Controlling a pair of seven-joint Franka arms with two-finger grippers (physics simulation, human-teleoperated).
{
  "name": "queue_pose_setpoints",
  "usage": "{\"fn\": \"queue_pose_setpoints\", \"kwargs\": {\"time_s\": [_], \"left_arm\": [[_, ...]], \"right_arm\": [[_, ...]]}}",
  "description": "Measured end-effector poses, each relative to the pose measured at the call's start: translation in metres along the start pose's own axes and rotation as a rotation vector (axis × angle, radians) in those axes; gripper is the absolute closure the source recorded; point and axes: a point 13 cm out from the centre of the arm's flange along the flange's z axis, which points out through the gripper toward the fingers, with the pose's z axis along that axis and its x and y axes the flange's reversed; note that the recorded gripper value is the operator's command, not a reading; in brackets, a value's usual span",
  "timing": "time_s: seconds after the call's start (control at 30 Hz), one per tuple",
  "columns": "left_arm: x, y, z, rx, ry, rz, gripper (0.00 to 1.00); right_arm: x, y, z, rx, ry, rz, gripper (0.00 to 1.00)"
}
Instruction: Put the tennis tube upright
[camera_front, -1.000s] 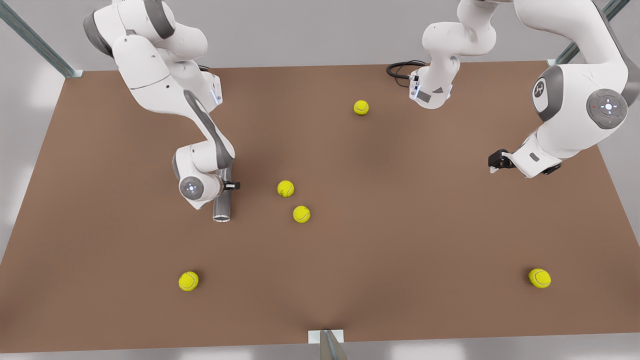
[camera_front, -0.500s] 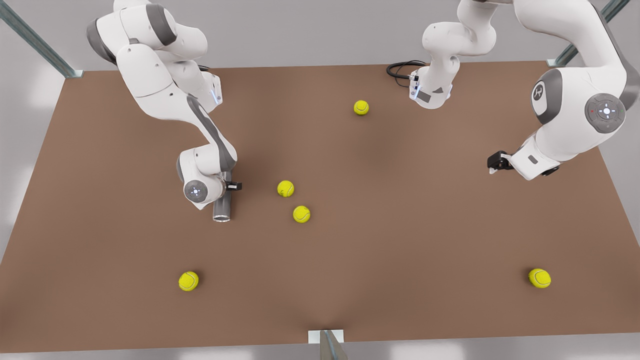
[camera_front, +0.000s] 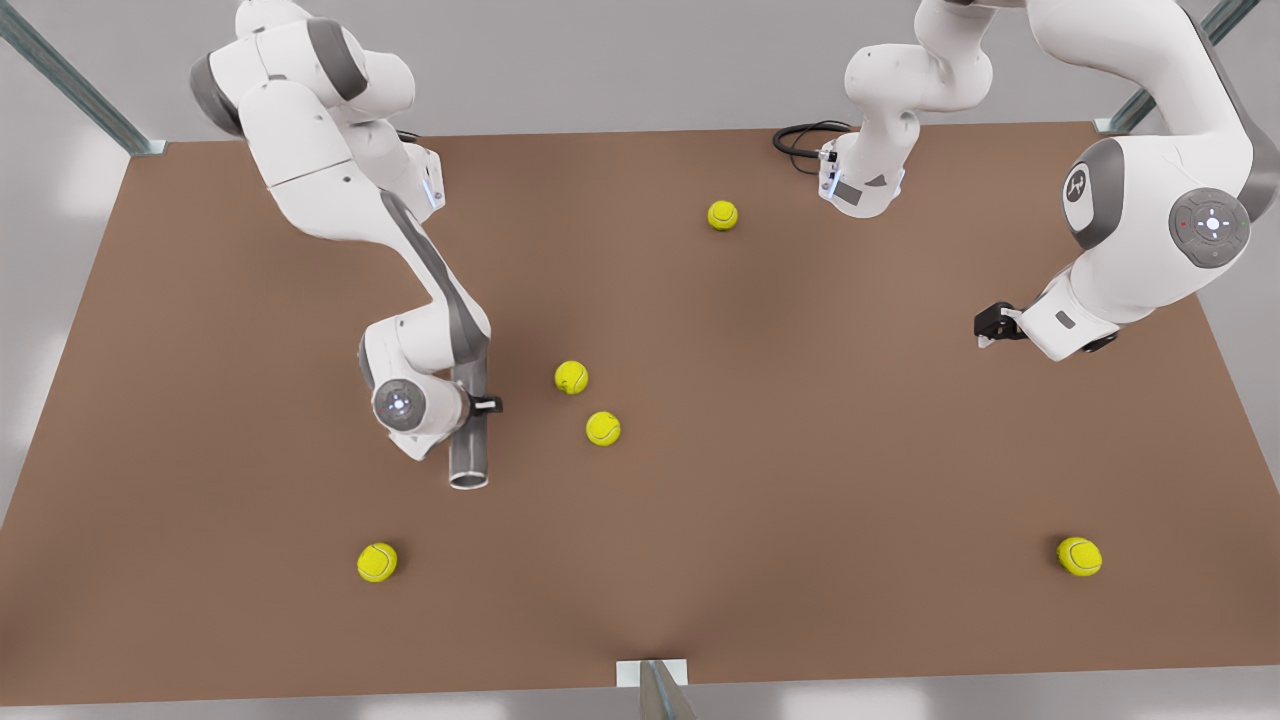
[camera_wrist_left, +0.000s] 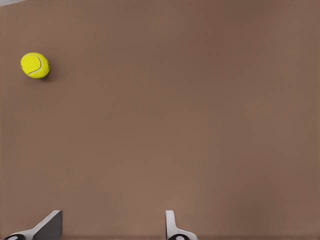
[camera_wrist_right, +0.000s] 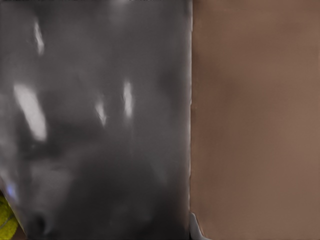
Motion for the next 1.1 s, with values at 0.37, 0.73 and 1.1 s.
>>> {"fn": "queue_pose_setpoints", "kwargs": {"time_s": [0.37, 0.73, 1.1], "left_arm": [[0.000, -0.002, -0.001, 0.000, 0.000, 0.004, 0.00], [0.000, -0.002, -0.001, 0.000, 0.001, 0.004, 0.00], [0.000, -0.002, 0.000, 0.000, 0.002, 0.005, 0.00]], "right_arm": [[0.019, 0.255, -0.032, 0.140, -0.085, -0.560, 0.34], [0.029, 0.360, 0.018, 0.176, -0.240, -1.084, 0.33], [0.038, 0.383, 0.073, 0.209, -0.225, -1.364, 0.30]]}}
